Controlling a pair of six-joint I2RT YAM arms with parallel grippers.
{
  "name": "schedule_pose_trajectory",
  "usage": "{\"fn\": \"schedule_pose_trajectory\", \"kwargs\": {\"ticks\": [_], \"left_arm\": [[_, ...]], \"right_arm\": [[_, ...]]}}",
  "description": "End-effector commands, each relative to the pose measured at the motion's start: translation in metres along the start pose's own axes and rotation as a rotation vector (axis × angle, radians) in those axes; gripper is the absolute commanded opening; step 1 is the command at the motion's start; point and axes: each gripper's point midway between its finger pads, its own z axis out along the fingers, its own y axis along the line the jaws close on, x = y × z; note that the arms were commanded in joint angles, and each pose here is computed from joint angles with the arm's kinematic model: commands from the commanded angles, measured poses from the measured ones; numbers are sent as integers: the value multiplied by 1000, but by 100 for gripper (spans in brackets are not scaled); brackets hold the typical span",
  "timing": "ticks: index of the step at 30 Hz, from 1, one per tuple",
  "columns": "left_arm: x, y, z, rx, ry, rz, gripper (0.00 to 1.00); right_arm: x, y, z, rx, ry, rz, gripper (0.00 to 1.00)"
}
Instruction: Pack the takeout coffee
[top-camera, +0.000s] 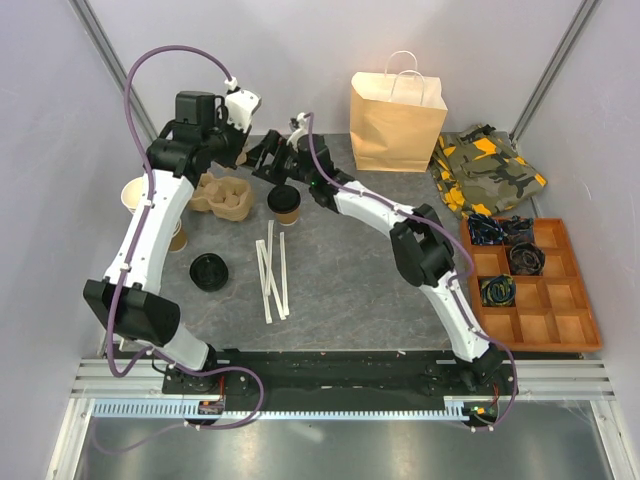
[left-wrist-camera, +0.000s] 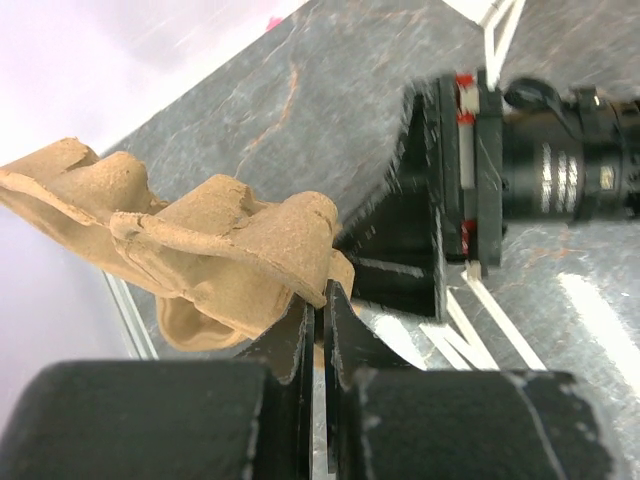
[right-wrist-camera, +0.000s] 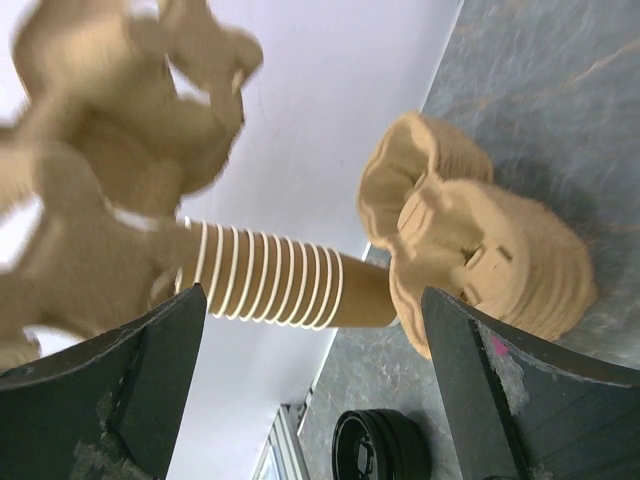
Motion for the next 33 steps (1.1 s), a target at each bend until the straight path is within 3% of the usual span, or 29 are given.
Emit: {"fn": "schedule_pose_trajectory", "kwargs": {"ticks": [1, 8, 13, 17, 21, 27, 33], "left_arm": [[-43, -15, -35, 51, -143, 44, 2], [-52, -61, -47, 213, -205, 141, 2], [-25, -121, -56, 371, -225, 401, 2], [22, -177, -42, 449, -147, 688, 2], [46, -246, -40, 555, -114, 856, 2], [99, -312, -6, 580, 91, 940, 2], [119, -343, 43, 515, 250, 847, 2]], "right_arm": [[-70, 59, -38, -80, -107, -67, 97], [-112, 40, -111, -62, -75, -152, 95], [-117, 40, -175, -61, 25, -134, 98], [-107, 7, -226, 69, 74, -202, 98], [-101, -19, -277, 194, 121, -246, 98], [-133, -60, -353, 352, 65, -243, 98], [-152, -75, -398, 435, -14, -217, 98]]}}
